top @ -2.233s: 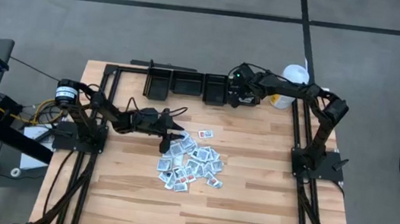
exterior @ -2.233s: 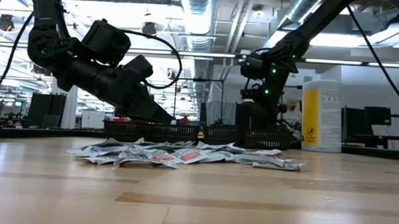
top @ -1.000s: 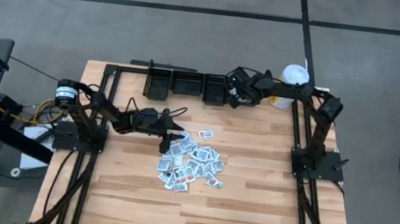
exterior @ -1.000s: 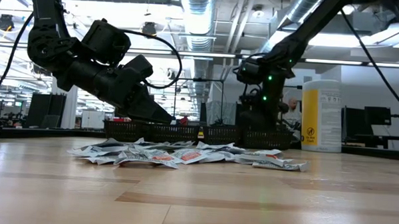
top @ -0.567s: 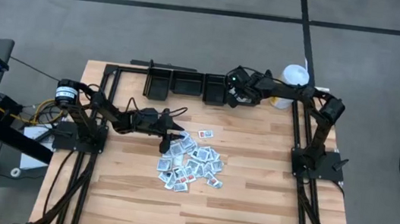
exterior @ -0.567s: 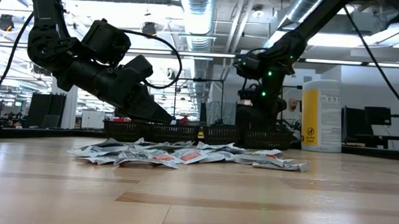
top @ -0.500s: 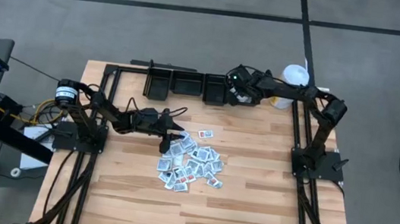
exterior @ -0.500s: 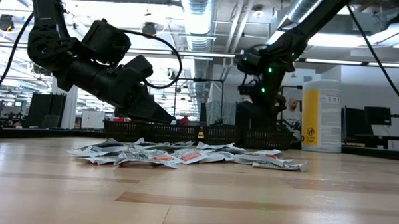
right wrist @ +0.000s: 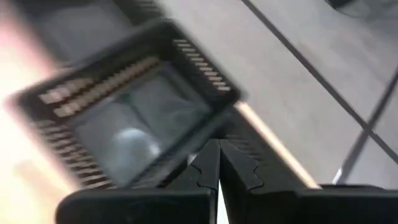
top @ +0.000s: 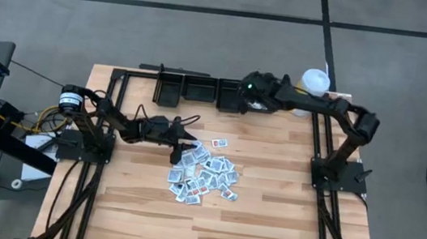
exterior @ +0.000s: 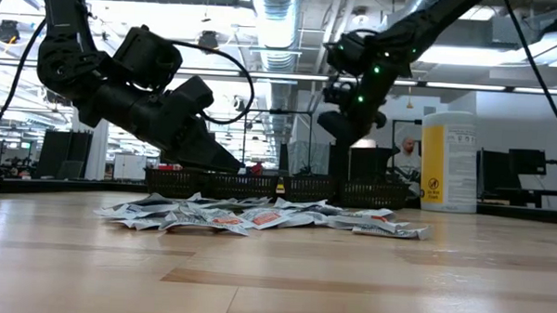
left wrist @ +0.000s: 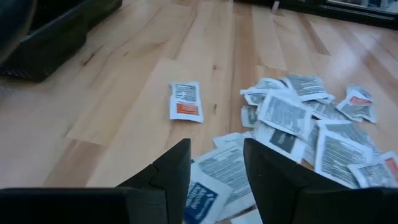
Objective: Pick & Place First Aid Supplies
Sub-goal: Put the green bandage pack into the right black bin
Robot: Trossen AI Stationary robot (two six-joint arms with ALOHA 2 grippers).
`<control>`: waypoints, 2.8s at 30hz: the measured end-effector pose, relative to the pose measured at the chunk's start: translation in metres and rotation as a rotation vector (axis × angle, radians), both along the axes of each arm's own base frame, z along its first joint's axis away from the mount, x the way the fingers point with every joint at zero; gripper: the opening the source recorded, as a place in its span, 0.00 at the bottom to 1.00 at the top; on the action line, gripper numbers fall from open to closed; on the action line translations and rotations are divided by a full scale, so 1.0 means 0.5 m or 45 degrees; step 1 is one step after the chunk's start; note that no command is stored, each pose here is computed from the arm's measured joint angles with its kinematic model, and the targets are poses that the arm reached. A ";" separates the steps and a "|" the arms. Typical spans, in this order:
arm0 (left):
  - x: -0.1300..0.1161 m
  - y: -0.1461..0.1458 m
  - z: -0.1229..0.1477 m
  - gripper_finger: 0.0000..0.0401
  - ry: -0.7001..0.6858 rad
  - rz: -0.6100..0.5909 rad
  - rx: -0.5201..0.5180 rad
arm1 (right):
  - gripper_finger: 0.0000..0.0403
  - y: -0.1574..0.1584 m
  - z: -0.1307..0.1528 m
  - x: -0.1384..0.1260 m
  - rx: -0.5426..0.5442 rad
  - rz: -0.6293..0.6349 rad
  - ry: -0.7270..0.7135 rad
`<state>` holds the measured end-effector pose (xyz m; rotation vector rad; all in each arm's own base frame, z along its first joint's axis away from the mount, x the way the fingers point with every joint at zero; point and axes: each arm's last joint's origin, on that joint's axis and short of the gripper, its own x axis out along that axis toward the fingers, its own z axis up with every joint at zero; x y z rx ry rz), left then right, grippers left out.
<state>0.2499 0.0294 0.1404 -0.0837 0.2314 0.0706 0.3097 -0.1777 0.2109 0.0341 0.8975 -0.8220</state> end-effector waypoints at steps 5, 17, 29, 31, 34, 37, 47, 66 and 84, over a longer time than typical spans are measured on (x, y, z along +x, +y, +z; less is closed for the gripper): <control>0.003 -0.036 0.000 0.37 0.000 -0.085 0.005 | 0.00 0.085 0.001 0.041 -0.048 0.092 -0.001; -0.009 -0.166 -0.001 0.37 0.006 -0.148 0.073 | 0.00 0.301 0.002 0.083 -0.174 0.168 -0.055; -0.061 -0.295 -0.001 0.37 -0.010 -0.222 -0.086 | 0.00 0.516 -0.012 0.052 -0.081 0.256 -0.196; -0.071 -0.312 0.000 0.37 -0.014 -0.223 -0.118 | 0.00 0.544 -0.010 0.048 -0.064 0.295 -0.231; -0.086 -0.333 0.000 0.37 -0.022 -0.203 -0.159 | 0.00 0.576 -0.005 0.046 -0.042 0.349 -0.298; -0.097 -0.347 0.000 0.37 -0.033 -0.171 -0.190 | 0.00 0.599 -0.001 0.043 -0.027 0.391 -0.342; -0.106 -0.355 0.001 0.37 -0.049 -0.112 -0.212 | 0.00 0.607 -0.069 0.067 -0.019 0.419 -0.344; -0.102 -0.299 0.016 0.37 0.088 -0.004 -0.019 | 0.00 0.531 -0.160 0.178 0.343 0.845 -0.472; -0.143 -0.227 0.012 0.37 0.108 0.112 -0.078 | 0.19 0.490 -0.174 0.228 0.367 1.121 -0.374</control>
